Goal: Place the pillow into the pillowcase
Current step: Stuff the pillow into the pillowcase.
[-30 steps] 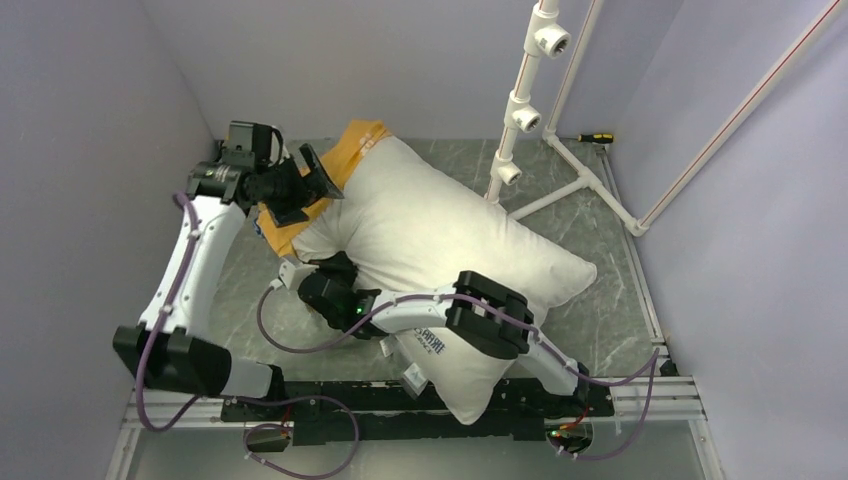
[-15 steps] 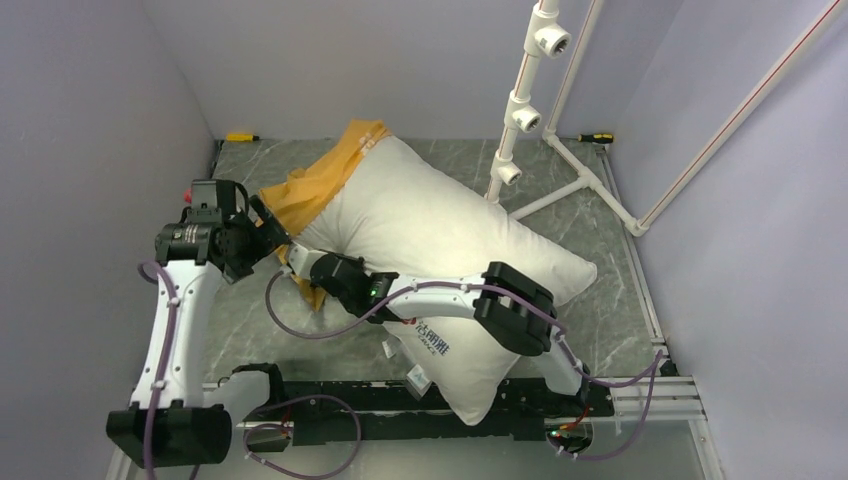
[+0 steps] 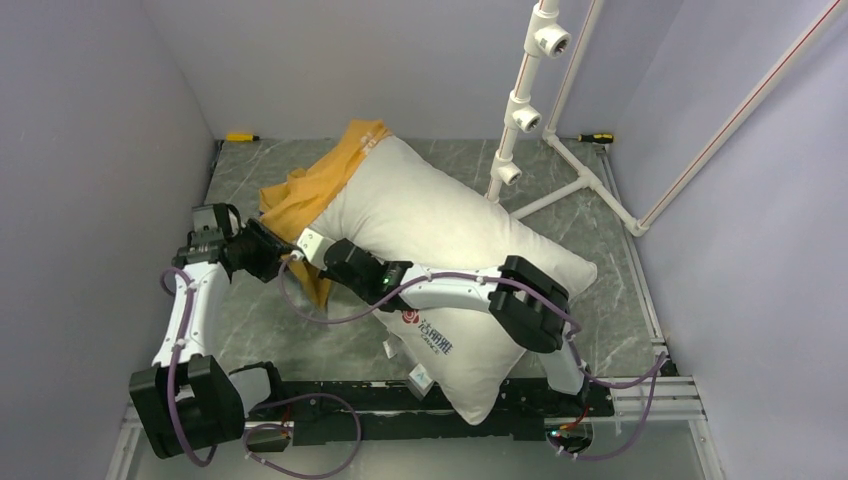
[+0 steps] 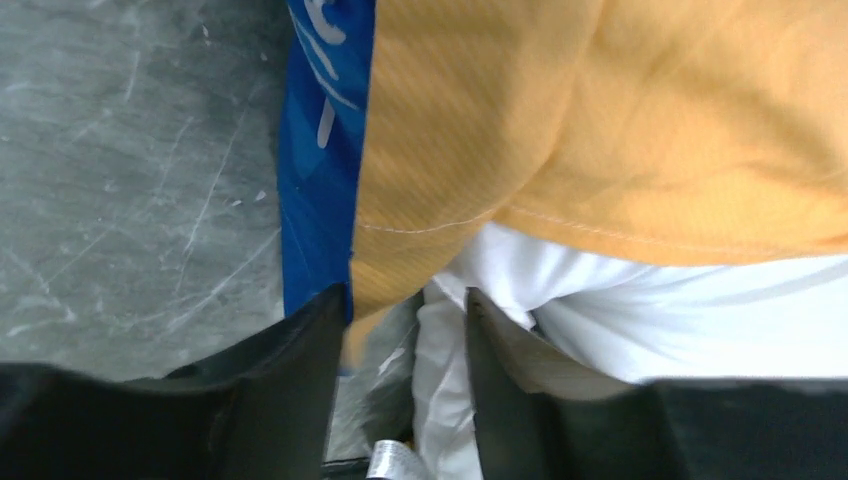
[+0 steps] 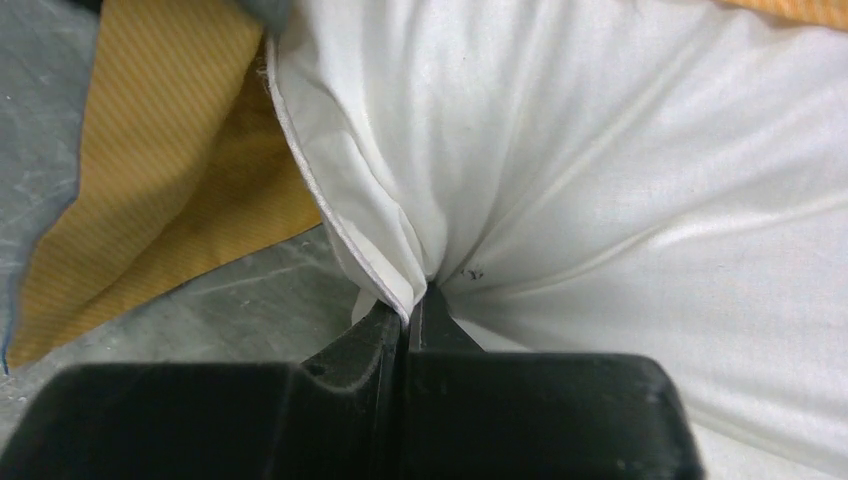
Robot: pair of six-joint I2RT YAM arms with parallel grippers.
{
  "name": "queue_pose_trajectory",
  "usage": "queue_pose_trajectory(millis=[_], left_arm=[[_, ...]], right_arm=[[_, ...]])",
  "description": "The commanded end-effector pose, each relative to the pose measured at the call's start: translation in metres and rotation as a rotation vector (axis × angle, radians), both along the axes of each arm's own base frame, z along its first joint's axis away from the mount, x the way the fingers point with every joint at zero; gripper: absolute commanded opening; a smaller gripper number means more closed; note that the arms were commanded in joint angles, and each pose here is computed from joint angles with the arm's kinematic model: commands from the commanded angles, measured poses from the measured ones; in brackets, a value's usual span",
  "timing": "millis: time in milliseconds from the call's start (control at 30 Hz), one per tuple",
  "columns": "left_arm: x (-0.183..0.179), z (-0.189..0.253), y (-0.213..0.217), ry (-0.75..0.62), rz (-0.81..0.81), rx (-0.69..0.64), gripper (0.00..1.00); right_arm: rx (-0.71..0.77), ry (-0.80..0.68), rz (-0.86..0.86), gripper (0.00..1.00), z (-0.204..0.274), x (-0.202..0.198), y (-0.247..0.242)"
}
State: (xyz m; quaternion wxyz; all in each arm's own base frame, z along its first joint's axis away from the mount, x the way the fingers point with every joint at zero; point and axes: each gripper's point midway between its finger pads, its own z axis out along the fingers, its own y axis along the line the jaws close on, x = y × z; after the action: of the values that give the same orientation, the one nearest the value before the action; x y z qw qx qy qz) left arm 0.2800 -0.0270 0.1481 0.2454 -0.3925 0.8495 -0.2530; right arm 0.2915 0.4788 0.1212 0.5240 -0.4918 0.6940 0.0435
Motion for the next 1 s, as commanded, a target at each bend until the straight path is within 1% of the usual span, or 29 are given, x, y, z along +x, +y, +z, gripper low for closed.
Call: queue_pose_trajectory(millis=[0, 100, 133, 333, 433, 500, 567, 667, 733, 833, 967], left_arm=[[0.005, 0.004, -0.023, -0.108, -0.052, -0.119, 0.38], [-0.003, 0.003, -0.036, -0.120, -0.081, -0.167, 0.02], [-0.006, 0.007, -0.041, -0.130, -0.097, -0.174, 0.00], [-0.025, 0.043, -0.060, -0.160, -0.160, -0.126, 0.00], [-0.033, 0.072, -0.073, -0.207, -0.191, -0.147, 0.00], [-0.038, 0.095, -0.085, -0.251, -0.241, -0.167, 0.00], [-0.042, 0.120, -0.095, -0.299, -0.291, -0.170, 0.00], [-0.050, 0.157, -0.111, -0.364, -0.365, -0.186, 0.00], [-0.051, 0.180, -0.119, -0.407, -0.404, -0.205, 0.00], [-0.048, 0.217, -0.133, -0.475, -0.458, -0.221, 0.00], [-0.044, 0.251, -0.157, -0.517, -0.549, -0.237, 0.00]], right_arm=[[0.120, 0.075, -0.029, 0.00, 0.030, 0.012, -0.003], [0.171, 0.098, -0.030, 0.00, 0.041, 0.016, 0.001], [0.189, 0.108, -0.025, 0.00, 0.045, 0.016, 0.003], [0.339, 0.131, 0.004, 0.00, 0.094, 0.021, 0.017], [0.409, 0.138, 0.042, 0.00, 0.127, 0.016, 0.021], [0.457, 0.146, 0.083, 0.00, 0.150, 0.011, 0.021], [0.534, 0.145, 0.102, 0.00, 0.179, 0.008, 0.015], [0.690, 0.153, 0.109, 0.00, 0.228, 0.009, 0.000], [0.777, 0.178, 0.131, 0.00, 0.257, 0.012, -0.007], [0.855, 0.196, 0.162, 0.00, 0.288, 0.015, -0.010], [0.917, 0.208, 0.182, 0.00, 0.306, 0.018, -0.005]])
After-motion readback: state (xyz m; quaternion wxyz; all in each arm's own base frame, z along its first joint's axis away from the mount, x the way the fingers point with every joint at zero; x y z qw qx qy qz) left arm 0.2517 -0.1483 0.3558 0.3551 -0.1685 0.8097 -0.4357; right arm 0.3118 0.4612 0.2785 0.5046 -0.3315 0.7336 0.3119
